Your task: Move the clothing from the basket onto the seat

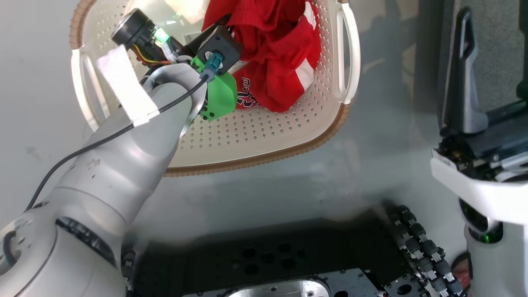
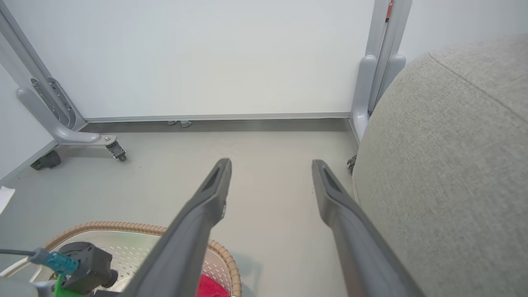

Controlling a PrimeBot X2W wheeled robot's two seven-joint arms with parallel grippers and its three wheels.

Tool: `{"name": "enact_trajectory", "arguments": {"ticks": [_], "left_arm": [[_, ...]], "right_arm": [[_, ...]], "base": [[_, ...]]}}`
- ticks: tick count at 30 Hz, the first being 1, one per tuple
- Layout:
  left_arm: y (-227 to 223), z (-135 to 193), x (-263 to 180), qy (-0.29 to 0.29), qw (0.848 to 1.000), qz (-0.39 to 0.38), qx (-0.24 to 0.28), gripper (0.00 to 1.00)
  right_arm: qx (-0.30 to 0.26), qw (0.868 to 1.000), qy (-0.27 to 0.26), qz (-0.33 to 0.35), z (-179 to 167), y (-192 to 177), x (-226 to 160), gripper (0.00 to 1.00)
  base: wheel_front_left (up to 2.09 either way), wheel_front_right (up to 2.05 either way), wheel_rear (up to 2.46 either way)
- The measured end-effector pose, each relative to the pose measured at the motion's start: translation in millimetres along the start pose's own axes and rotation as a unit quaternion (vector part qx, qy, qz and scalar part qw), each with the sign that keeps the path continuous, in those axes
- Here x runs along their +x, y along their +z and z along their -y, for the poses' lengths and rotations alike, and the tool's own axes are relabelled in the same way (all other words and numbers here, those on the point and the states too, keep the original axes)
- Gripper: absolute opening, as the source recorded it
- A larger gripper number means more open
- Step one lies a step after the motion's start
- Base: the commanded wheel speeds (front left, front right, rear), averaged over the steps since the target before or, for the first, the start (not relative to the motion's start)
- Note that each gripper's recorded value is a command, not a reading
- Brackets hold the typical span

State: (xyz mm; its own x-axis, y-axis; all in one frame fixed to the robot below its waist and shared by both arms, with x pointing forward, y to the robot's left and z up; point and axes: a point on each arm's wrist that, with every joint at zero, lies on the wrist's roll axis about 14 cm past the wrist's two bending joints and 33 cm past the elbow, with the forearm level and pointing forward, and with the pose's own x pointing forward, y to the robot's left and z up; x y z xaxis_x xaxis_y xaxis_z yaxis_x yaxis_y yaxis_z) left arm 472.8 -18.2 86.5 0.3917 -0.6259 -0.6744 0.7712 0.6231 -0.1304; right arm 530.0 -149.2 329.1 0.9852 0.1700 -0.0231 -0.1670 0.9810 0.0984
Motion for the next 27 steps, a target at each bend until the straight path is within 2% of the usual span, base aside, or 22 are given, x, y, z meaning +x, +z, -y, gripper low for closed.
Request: {"name": "enact_trajectory", "arguments": {"ticks": [13, 19, 23, 27], "left_arm": [[22, 7, -51, 0.013, 0.999, 0.033, -0.006, 0.00], [43, 14, -89, 0.030, 0.997, 0.060, -0.037, 0.00], [65, 21, -114, 0.043, 0.994, 0.090, -0.053, 0.00], [86, 29, -140, 0.057, 0.988, 0.123, -0.071, 0.00]], "right_arm": [[0.011, 0.999, -0.001, 0.039, -4, 43, 10, 0.86], [0.027, 0.998, -0.003, 0.051, -9, 74, 0, 0.83], [0.036, 0.997, -0.004, 0.061, -13, 96, -10, 0.75], [0.042, 0.997, -0.007, 0.061, -15, 112, -25, 0.72]], "base": [[0.00, 0.00, 0.00], [0.00, 0.00, 0.00], [0.00, 0.00, 0.00], [0.00, 0.00, 0.00]]}}
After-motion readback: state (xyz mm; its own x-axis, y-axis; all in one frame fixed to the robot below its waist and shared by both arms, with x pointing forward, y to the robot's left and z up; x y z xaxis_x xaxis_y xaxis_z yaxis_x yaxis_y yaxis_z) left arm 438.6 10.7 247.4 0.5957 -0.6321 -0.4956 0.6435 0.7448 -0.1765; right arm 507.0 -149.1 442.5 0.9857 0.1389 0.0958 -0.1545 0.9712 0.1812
